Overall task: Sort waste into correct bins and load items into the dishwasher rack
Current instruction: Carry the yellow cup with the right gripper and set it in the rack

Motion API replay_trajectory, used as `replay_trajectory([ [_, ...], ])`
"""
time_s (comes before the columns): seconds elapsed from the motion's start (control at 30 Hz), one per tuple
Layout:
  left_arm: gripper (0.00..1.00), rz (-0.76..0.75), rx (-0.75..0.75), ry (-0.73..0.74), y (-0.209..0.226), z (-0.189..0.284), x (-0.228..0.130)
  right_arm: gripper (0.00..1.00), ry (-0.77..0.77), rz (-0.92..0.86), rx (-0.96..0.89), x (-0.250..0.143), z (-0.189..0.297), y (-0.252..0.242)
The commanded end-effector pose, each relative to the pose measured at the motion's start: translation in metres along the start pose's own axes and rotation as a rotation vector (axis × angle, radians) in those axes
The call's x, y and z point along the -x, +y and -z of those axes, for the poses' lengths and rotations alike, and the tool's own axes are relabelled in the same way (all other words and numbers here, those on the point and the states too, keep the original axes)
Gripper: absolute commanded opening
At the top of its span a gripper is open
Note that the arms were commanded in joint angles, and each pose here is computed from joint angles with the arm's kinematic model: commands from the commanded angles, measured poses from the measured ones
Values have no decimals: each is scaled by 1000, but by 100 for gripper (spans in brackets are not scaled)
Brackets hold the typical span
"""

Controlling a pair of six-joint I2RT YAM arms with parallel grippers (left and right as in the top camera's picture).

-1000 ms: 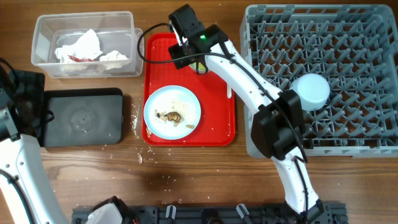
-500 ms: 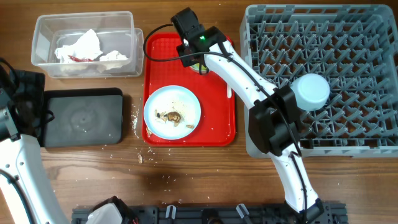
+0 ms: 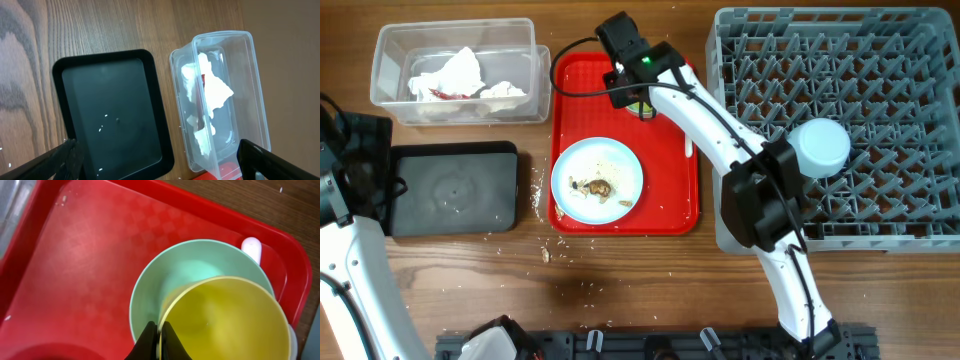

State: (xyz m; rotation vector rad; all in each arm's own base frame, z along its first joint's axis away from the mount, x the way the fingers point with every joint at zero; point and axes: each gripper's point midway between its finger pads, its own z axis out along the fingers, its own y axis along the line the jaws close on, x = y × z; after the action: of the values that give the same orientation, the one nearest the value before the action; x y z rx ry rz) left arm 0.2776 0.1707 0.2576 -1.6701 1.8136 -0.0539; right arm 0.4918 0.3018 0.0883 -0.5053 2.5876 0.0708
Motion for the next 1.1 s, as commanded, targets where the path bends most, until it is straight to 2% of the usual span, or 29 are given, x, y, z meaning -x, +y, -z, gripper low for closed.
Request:
replay_trajectory([
  [0.0,100,-15,3,-6,2,0,2,4,-202,-57,46,54,97,-10],
  [0.13,100,-15,3,-6,2,0,2,4,-325,-135,81,75,182,-57],
  [0.23,100,-15,3,-6,2,0,2,5,-352,-242,126,64,237,-124],
  [0.3,100,-15,3,-6,2,0,2,4,-321,-313,194,47,250,-160],
  [0.4,100,-15,3,-6,2,0,2,4,-247,-406,407,12,256,-202],
  [0.47,100,-15,3,-6,2,0,2,4,-240,-483,542,-12,254,-234],
  [0.53,100,-15,3,-6,2,0,2,4,-297,-551,680,-28,250,-265],
  [0.63,100,-15,3,-6,2,0,2,4,-382,-608,887,-40,245,-286],
  [0.87,100,-15,3,-6,2,0,2,4,-291,-846,958,-63,151,-322],
  [1.07,100,-15,3,-6,2,0,2,4,-317,-904,988,-66,125,-348],
])
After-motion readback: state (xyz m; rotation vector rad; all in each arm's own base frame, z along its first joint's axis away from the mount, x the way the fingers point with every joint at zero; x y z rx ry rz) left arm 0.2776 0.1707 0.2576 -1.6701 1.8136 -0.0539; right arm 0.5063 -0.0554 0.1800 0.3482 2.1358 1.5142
